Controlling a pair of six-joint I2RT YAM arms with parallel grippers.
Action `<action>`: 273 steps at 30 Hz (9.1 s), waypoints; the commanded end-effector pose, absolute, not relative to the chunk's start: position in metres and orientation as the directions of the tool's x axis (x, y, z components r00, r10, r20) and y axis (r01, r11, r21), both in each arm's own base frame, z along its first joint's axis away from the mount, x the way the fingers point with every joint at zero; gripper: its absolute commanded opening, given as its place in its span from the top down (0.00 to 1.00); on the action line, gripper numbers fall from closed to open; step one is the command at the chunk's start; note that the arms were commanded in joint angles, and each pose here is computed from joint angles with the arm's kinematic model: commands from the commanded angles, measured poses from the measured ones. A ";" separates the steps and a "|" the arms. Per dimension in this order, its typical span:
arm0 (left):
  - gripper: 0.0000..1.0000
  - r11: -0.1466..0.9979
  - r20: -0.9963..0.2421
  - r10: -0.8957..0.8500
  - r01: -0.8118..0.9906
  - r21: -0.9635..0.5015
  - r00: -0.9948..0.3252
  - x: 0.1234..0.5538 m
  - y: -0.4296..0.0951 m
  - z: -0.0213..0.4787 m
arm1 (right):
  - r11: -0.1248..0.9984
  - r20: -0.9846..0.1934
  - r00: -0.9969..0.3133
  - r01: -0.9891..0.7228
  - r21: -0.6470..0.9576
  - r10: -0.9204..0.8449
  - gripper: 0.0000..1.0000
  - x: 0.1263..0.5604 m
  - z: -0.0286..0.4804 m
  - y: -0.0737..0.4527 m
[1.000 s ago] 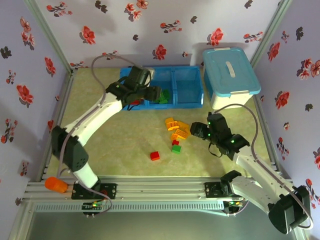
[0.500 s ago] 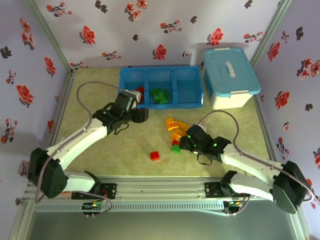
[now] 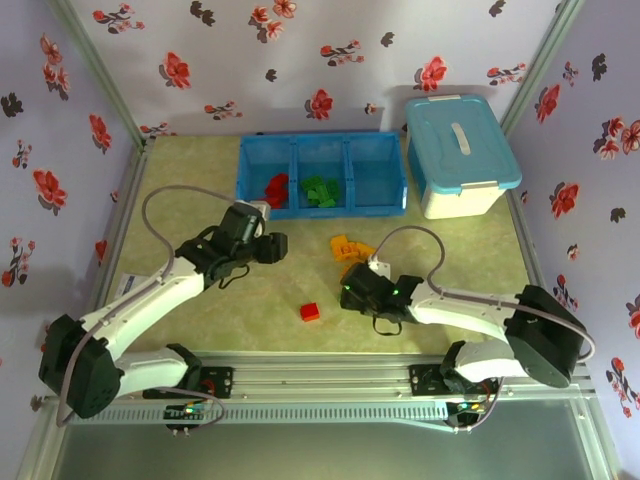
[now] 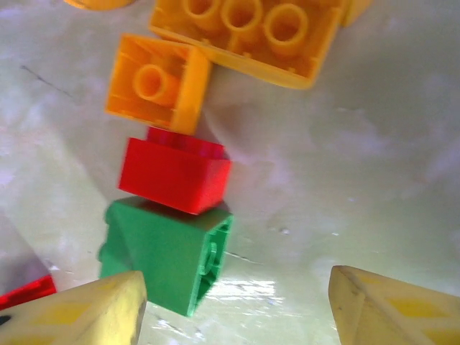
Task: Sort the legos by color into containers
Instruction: Pick up the lego from the bottom-center of the table, then place the lego in the container, then pick up the lego from the middle-left of the table, then place the lego in the container, then pick up the lego from the center of the table.
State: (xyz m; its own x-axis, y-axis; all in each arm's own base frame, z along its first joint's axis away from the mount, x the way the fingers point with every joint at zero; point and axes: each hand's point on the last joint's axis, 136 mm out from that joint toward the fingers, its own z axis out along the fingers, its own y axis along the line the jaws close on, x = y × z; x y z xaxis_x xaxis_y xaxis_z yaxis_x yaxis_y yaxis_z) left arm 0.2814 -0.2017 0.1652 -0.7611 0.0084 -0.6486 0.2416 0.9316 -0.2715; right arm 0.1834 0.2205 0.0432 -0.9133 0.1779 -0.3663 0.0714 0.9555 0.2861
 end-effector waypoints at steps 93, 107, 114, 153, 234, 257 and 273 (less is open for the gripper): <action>0.31 0.885 -0.539 0.127 0.341 -0.317 -0.832 0.187 -0.232 0.111 | 0.952 -0.595 -0.798 -0.105 0.288 0.093 0.10 0.414 0.225 0.268; 0.29 0.886 -0.406 0.304 0.412 -0.211 -0.862 0.162 -0.284 0.069 | 0.955 -0.609 -0.782 -0.067 0.288 0.129 0.09 0.372 0.215 0.226; 0.28 0.892 -0.334 0.384 0.439 -0.108 -0.861 0.154 -0.291 0.053 | 0.954 -0.605 -0.780 -0.037 0.297 0.158 0.08 0.361 0.206 0.209; 0.70 0.886 -0.325 0.449 0.463 0.038 -0.832 0.180 -0.291 0.050 | 0.923 -0.551 -0.766 0.140 0.359 0.331 0.09 0.309 0.161 0.134; 0.28 0.957 -0.598 0.141 0.262 -0.121 -0.789 0.348 -0.250 0.192 | 0.903 -0.511 -0.771 0.189 0.386 0.380 0.09 0.264 0.125 0.107; 0.29 0.917 -0.619 0.088 0.306 -0.256 -0.780 0.246 -0.225 0.149 | 0.968 -0.381 -0.918 -0.188 0.169 -0.111 0.13 0.296 0.109 0.207; 0.29 0.939 -0.621 0.047 0.248 -0.241 -0.782 0.237 -0.195 0.138 | 0.975 -0.256 -0.944 -0.220 0.024 -0.206 0.36 0.310 0.069 0.248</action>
